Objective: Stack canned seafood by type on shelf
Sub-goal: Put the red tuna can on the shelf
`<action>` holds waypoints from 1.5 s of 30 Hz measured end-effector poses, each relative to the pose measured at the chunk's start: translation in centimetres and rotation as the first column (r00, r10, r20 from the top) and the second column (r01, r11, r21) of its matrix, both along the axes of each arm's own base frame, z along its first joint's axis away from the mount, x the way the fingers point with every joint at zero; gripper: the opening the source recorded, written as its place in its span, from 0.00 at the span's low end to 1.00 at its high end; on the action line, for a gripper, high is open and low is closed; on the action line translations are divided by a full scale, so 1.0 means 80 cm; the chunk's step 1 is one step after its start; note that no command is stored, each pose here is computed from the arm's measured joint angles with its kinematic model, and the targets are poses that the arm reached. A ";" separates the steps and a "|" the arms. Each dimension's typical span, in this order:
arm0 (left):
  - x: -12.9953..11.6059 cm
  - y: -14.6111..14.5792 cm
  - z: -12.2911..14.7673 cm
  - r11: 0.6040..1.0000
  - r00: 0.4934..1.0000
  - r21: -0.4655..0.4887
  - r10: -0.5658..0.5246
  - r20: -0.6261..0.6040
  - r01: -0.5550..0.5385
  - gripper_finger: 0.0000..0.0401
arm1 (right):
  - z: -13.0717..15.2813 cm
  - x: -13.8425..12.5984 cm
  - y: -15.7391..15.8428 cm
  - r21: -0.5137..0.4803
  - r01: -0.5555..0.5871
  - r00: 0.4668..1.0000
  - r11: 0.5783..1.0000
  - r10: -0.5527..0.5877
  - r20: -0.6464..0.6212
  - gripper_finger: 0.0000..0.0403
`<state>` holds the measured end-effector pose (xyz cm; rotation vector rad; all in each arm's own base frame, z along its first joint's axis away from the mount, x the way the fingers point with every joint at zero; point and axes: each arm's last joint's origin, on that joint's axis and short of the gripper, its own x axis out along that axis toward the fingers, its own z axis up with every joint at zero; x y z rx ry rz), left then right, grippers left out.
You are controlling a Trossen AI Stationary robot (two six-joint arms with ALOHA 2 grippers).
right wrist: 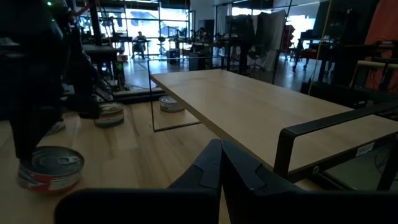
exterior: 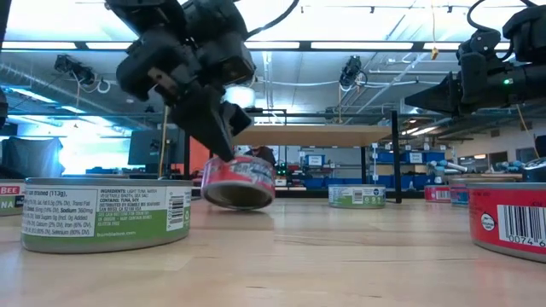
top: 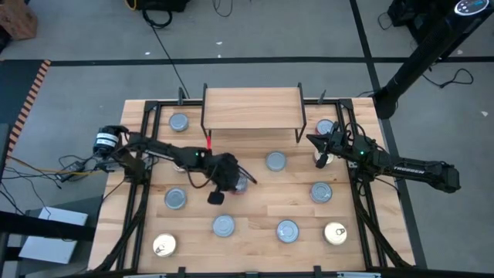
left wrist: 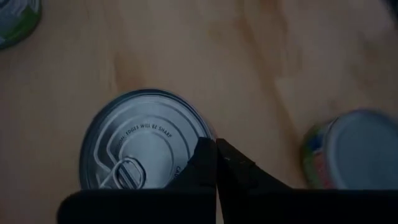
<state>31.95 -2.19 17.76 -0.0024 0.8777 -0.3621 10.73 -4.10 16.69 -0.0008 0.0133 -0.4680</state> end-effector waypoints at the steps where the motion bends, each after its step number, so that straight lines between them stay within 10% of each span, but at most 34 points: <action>1: 0.001 0.001 0.001 0.999 1.000 -0.031 0.007 0.002 -0.007 0.00 | 0.000 0.000 0.000 0.000 0.000 1.000 1.000 0.000 0.000 0.05; 23: 0.002 0.039 0.001 0.806 0.985 -0.583 0.164 0.058 -0.100 0.00 | 0.000 0.000 0.000 0.000 0.000 1.000 1.000 0.000 0.000 0.05; 45: -0.024 0.044 -0.032 0.709 0.947 -0.656 0.319 -0.029 -0.259 0.00 | 0.000 0.000 0.000 0.000 0.000 1.000 1.000 0.000 0.000 0.05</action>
